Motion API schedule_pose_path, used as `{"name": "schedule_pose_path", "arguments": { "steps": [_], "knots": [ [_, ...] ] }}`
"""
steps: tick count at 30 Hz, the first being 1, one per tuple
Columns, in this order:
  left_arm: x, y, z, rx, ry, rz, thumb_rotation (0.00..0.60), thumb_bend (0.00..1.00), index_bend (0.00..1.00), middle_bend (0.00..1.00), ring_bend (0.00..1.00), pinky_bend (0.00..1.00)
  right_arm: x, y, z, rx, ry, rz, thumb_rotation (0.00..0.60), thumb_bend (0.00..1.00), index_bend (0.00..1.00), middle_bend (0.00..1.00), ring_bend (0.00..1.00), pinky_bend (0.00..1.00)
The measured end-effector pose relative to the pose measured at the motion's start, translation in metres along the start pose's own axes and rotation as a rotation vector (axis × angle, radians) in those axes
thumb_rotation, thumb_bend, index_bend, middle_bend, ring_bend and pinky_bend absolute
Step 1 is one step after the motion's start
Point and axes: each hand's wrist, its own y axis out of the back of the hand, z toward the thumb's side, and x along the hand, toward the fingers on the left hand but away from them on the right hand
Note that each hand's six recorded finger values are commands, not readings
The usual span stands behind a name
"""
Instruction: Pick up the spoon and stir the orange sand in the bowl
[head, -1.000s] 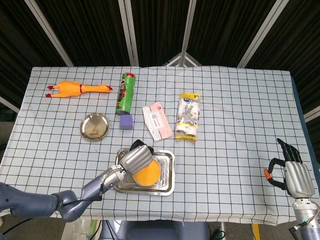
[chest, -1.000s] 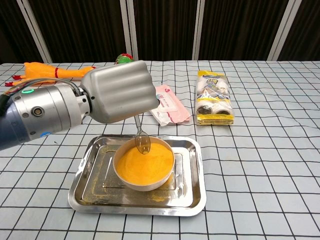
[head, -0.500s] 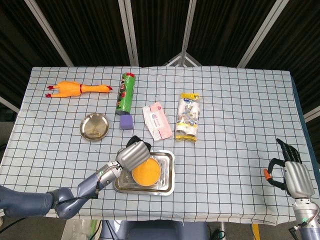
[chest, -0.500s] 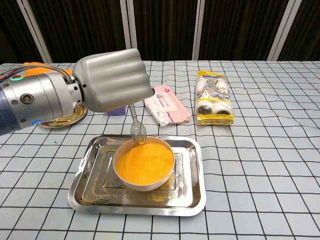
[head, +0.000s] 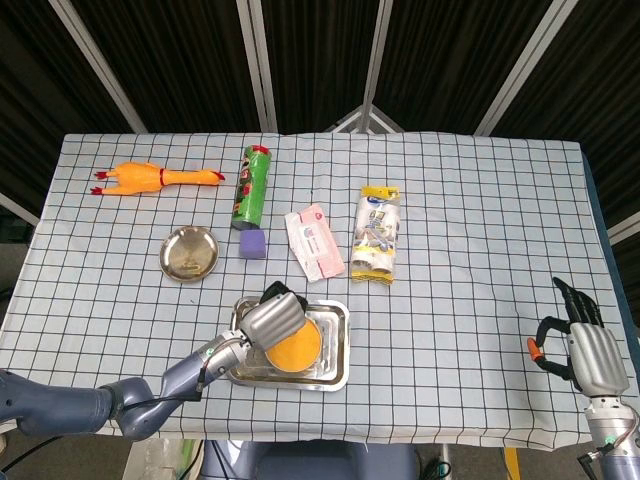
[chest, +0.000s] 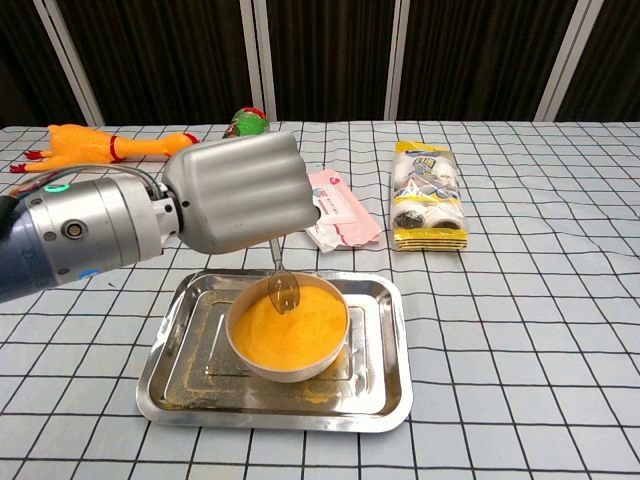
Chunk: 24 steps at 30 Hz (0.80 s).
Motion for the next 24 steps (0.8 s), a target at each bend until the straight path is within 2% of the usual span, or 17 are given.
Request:
{"name": "schedule_pose_path", "arguments": {
  "steps": [12, 24],
  "knots": [
    [-0.001, 0.023, 0.016, -0.073, -0.01, 0.065, 0.6, 0.79, 0.79, 1.0, 1.0, 1.0, 0.0, 0.001, 0.0, -0.002, -0.002, -0.002, 0.6, 0.43, 0.0, 0.0, 0.0, 0.0],
    [-0.018, 0.007, -0.003, -0.049, 0.02, 0.039, 0.6, 0.79, 0.79, 1.0, 1.0, 1.0, 0.001, 0.0, 0.001, -0.003, -0.001, 0.001, 0.6, 0.43, 0.0, 0.0, 0.0, 0.0]
  ]
}}
